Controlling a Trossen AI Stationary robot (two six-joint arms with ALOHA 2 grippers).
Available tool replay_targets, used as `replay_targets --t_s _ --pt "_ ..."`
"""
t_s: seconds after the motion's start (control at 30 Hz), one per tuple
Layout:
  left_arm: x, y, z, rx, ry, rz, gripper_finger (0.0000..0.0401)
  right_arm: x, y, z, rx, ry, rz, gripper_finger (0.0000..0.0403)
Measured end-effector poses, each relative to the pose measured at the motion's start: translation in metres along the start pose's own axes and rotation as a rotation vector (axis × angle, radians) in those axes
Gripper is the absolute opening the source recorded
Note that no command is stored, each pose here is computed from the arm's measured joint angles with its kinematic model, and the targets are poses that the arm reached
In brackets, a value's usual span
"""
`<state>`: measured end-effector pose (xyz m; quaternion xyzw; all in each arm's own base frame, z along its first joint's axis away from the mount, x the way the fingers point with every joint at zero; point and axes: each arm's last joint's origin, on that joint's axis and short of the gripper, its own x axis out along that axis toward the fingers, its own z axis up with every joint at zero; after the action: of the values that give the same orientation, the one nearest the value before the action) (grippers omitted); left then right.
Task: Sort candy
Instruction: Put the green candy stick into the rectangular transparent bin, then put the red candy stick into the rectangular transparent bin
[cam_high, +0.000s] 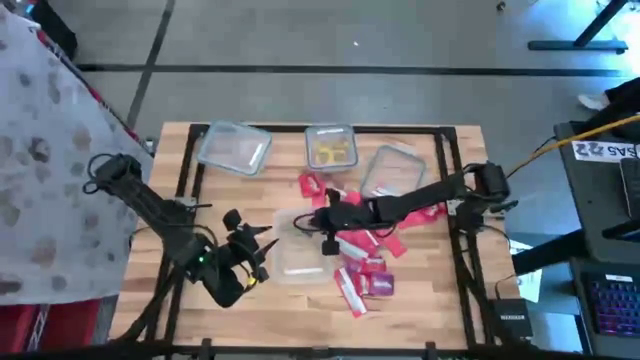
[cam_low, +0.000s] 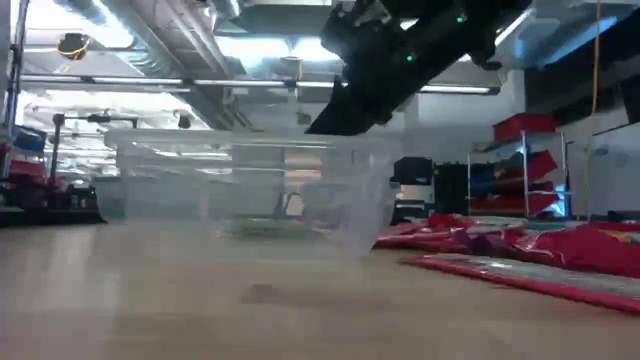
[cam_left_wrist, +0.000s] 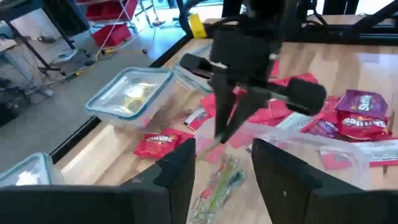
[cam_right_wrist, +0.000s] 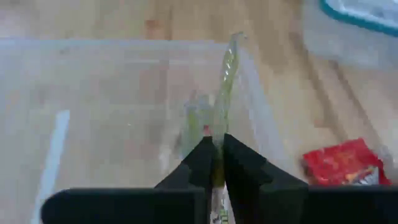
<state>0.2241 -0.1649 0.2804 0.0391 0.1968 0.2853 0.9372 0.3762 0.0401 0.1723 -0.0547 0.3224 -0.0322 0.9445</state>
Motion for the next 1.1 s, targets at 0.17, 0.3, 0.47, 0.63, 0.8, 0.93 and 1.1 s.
replay_targets --t_s 0.17,0.3,0.47,0.63,0.8,0.93,1.1 --pt "0.0 0.0 0.0 0.001 0.001 0.0 0.0143 0.004 -0.002 -0.004 -0.001 0.018 -0.03 0.0103" --pt "0.0 0.0 0.0 0.002 0.004 -0.002 0.0143 0.0 -0.004 -0.001 -0.006 0.012 -0.111 0.0146" --pt "0.0 0.0 0.0 0.004 0.005 -0.003 0.0143 -0.032 -0.014 0.024 -0.041 -0.025 -0.232 0.0157" --pt "0.0 0.0 0.0 0.004 0.006 -0.004 0.0143 -0.062 -0.048 0.032 0.022 0.008 -0.308 0.0155" --pt "-0.001 0.0 -0.001 0.003 0.012 -0.013 0.0143 -0.061 -0.084 0.013 0.2 0.113 -0.217 0.0155" --pt "-0.002 -0.001 -0.001 0.004 0.013 -0.02 0.0143 -0.051 -0.092 -0.026 0.349 0.226 -0.246 0.0155" --pt "-0.002 -0.001 -0.001 0.005 0.013 -0.021 0.0143 -0.048 -0.088 -0.063 0.48 0.284 -0.346 0.0154"
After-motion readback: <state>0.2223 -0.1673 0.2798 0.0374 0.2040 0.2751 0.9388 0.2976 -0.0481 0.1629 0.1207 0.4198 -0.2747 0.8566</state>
